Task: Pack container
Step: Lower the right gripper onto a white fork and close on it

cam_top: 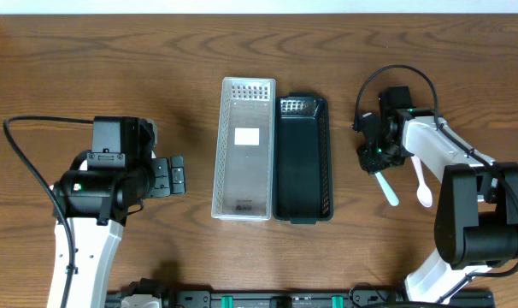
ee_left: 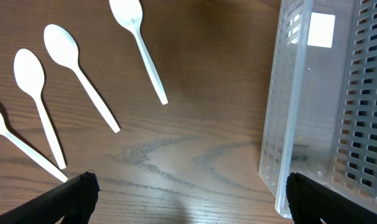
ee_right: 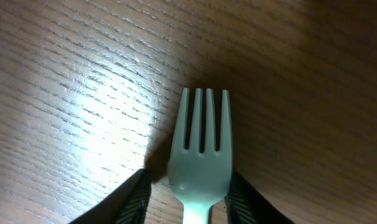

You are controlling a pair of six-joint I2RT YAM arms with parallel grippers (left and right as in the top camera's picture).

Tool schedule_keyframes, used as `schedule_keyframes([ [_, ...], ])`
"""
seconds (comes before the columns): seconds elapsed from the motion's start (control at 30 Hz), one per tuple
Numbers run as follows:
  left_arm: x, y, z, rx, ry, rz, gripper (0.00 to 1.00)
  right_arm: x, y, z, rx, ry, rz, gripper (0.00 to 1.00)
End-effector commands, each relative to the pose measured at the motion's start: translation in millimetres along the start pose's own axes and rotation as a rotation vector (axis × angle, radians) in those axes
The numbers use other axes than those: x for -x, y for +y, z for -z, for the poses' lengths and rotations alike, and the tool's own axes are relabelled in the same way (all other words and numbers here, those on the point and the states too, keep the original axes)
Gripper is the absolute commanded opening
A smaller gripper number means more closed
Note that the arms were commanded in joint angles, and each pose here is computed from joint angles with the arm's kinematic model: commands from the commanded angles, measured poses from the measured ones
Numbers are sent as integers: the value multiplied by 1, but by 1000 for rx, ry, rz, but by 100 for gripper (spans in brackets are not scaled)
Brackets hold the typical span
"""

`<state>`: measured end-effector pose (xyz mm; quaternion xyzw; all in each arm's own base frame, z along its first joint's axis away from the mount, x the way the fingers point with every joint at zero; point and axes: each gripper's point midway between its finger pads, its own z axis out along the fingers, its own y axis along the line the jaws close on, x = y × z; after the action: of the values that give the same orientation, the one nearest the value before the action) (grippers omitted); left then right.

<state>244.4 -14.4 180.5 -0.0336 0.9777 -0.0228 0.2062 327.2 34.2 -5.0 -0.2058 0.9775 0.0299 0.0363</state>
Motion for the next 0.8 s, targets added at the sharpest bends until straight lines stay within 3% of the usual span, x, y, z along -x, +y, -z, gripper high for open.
schedule_keyframes([
  [0.0, 2, 1, 4, 2, -11, 15, 98, -17, 11, -20, 66, 68, -20, 39],
  [0.63, 2, 1, 4, 2, -11, 15, 98, -16, 10, -20, 64, 64, -42, 20],
  [0.77, 2, 1, 4, 2, -11, 15, 98, -16, 10, -19, 62, 66, -84, 10],
])
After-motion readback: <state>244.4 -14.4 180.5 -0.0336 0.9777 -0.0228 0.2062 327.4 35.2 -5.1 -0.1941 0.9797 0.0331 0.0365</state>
